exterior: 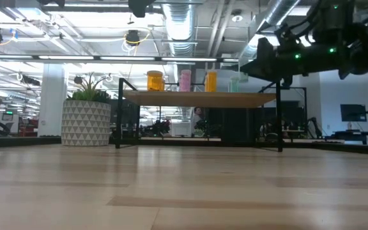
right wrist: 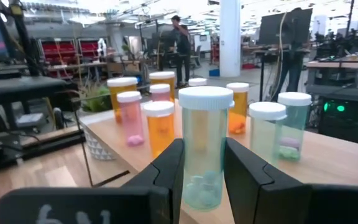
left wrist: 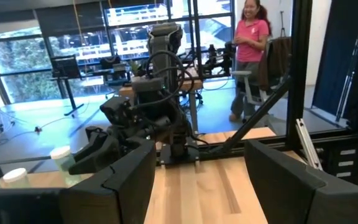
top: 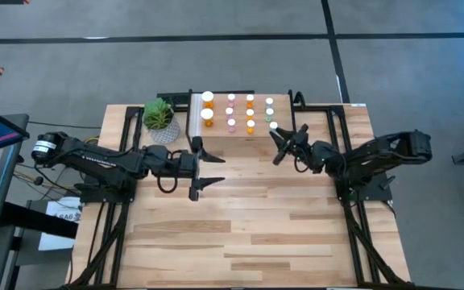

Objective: Pick and place medicine bottles onto shelf by color
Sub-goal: Put the blue pill bottle aligned with the other blue pill bottle on the shelf

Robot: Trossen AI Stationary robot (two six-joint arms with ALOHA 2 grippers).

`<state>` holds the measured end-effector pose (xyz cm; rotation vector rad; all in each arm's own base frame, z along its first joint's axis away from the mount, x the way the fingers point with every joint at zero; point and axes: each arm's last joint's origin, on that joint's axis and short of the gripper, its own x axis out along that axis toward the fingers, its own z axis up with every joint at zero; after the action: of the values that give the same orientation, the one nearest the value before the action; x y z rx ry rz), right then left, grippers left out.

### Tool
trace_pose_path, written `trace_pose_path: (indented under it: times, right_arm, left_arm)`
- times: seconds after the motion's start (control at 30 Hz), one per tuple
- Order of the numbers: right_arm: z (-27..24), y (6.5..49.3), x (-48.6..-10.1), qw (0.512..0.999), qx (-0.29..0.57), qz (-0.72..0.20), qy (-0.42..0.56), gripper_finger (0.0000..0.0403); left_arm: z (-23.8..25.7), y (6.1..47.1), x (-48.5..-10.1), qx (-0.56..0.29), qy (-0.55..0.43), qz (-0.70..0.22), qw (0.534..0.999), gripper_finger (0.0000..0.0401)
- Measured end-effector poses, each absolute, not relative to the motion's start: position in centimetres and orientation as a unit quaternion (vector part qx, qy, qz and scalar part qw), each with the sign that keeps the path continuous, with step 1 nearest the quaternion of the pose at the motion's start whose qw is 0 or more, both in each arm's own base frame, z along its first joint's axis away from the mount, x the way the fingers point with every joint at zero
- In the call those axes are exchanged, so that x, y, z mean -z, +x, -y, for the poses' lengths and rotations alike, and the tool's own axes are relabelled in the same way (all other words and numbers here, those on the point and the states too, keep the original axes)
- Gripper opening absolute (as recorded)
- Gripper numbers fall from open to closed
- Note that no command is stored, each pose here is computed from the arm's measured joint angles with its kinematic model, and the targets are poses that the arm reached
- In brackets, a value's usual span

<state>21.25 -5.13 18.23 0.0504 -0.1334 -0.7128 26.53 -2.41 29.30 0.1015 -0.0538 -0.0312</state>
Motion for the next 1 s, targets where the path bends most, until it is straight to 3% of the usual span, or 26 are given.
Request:
trace_pose_path:
  times: [1.0]
  right_arm:
    - [7.8, 23.6, -16.8, 0.932, 0.362, 0.030, 0.007, 0.0109]
  left_arm:
    - [2.3, 26.5, -29.0, 0.014, 0.061, 0.013, 0.998, 0.0233]
